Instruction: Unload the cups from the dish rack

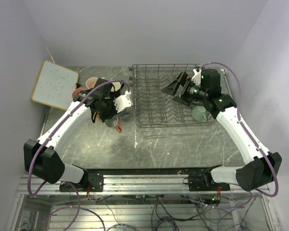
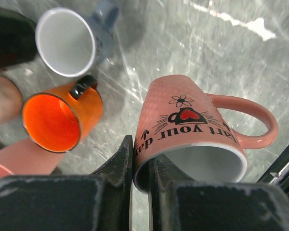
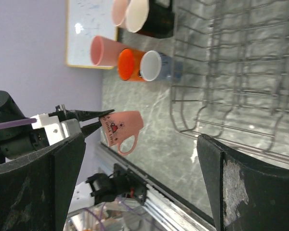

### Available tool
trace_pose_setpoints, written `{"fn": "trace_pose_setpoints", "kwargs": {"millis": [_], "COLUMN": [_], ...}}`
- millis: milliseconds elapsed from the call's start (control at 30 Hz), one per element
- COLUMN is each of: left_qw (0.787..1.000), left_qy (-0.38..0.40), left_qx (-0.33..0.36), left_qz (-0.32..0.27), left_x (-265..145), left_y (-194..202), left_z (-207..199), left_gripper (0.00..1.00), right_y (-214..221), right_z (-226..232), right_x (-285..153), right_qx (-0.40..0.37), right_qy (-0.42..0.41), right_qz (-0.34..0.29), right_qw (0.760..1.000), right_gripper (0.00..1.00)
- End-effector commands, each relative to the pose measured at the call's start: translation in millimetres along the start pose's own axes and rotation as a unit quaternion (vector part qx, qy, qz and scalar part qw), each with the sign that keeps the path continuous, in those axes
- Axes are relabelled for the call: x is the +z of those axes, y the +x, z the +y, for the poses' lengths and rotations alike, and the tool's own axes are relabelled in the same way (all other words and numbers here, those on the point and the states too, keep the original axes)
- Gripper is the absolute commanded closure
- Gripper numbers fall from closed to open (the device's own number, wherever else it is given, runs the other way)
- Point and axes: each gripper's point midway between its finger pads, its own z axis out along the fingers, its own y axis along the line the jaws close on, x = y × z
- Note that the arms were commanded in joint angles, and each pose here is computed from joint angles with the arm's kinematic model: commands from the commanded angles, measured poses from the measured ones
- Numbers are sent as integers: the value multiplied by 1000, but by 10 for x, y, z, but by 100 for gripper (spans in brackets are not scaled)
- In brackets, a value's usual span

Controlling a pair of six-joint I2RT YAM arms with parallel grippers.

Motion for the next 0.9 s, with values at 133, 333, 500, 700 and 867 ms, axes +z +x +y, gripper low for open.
{"fn": "trace_pose_setpoints", "kwargs": {"millis": [133, 333, 500, 700, 867], "left_qw": [997, 994, 994, 993, 994], "left_qy": [-26, -31, -28, -20, -11], "left_qx": [-4, -11, -13, -13, -9], "left_qz": [72, 103, 106, 112, 113], "left_x": [394, 665, 787, 905, 972], "left_y": [327, 464, 481, 526, 531], "left_z": [90, 142, 153, 115, 68], "left_gripper": [93, 93, 93, 93, 92], "right_y": [-113, -161, -180, -163, -173], "right_z": [-452, -582, -736, -1000, -1322], "right_x": [-298, -397, -456, -535, -670], "right_qx": [-42, -48, -51, -45, -43], "right_qy": [128, 162, 198, 250, 324], "right_qz": [-41, -57, -66, -79, -100], "right_qw": [990, 984, 977, 964, 940], "right_gripper": [0, 0, 0, 0, 0]}}
